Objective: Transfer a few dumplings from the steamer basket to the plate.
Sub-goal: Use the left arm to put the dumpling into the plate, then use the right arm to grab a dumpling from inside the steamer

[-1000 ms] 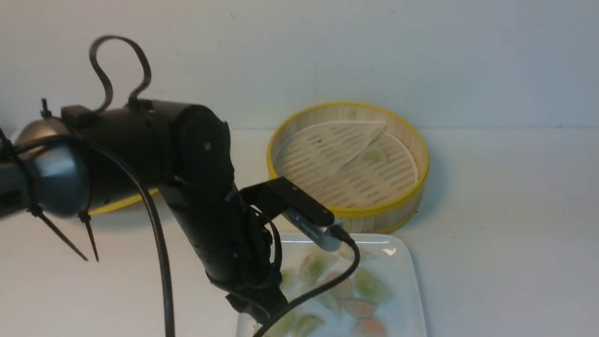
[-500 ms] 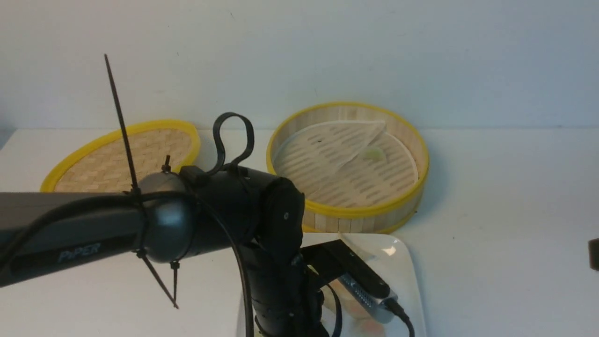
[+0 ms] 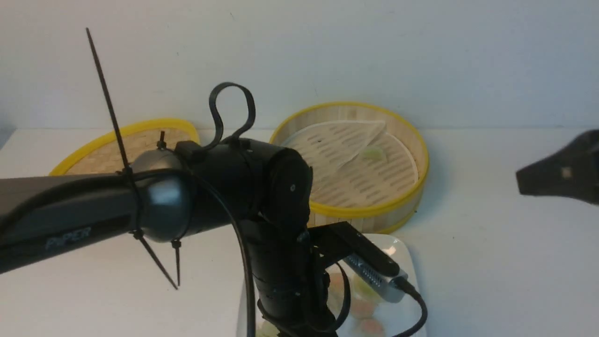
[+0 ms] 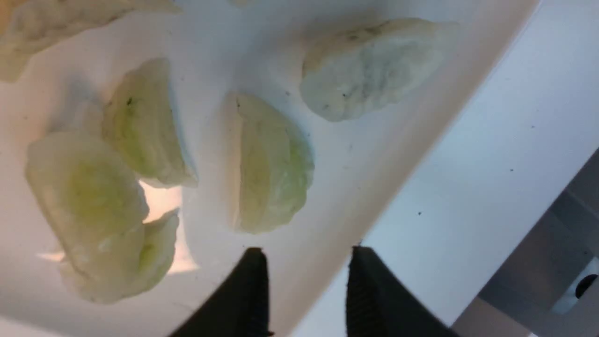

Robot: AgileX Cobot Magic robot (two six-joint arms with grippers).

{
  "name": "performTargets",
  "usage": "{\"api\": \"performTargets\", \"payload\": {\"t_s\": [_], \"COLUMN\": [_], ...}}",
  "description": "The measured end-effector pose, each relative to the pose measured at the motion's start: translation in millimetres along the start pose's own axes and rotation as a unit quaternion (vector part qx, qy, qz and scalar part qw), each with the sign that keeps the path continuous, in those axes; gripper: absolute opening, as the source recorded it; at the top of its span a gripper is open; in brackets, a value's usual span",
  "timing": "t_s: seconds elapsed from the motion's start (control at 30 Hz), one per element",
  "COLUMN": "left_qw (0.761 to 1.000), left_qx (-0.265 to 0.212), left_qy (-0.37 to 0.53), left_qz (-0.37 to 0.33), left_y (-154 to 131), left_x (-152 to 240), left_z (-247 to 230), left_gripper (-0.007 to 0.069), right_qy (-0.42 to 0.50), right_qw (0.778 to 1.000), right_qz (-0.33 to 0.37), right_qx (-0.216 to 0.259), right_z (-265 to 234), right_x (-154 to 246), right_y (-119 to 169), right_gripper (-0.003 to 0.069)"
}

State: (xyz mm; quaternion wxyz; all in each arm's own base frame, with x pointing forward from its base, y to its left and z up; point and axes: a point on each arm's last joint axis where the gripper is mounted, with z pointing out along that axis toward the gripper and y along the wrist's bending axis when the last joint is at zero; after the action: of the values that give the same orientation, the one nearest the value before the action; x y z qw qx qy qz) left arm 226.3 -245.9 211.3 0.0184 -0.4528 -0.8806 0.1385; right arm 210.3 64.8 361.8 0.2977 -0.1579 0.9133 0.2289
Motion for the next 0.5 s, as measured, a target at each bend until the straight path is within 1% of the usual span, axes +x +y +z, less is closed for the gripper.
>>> {"api": "performTargets", "payload": {"t_s": [0.07,0.13,0.17,0.33,0.43,0.5], "left_qw": [1.0,0.999,0.999,0.993,0.988,0.986], "left_qx": [-0.002,-0.006,-0.006,-0.015,-0.016,-0.011], "left_qy": [-0.018,-0.043,-0.046,-0.12,-0.151,-0.167], "left_qz": [-0.003,-0.005,-0.005,-0.01,-0.012,-0.012], "left_y": [-6,-13,-14,-34,-44,-50], "left_x": [5,10,11,34,50,59], "left_z": [-17,-36,-38,-91,-114,-125], "left_gripper": [0.0054,0.0013,0.001,-0.0006,-0.0006,-0.0006], "right_qy": [0.019,0.029,0.03,0.042,0.046,0.05], "right_qw": [0.999,0.998,0.998,0.995,0.993,0.992], "right_qz": [-0.025,-0.048,-0.051,-0.087,-0.105,-0.117], "right_qx": [-0.008,-0.008,-0.008,0.01,0.018,0.019], "right_z": [26,48,50,106,133,151], "right_x": [-19,-36,-37,-78,-97,-107], "right_y": [-5,-8,-8,-24,-36,-44], "right_gripper": [-0.0015,-0.0013,-0.0013,0.0007,0.0048,0.0095]}}
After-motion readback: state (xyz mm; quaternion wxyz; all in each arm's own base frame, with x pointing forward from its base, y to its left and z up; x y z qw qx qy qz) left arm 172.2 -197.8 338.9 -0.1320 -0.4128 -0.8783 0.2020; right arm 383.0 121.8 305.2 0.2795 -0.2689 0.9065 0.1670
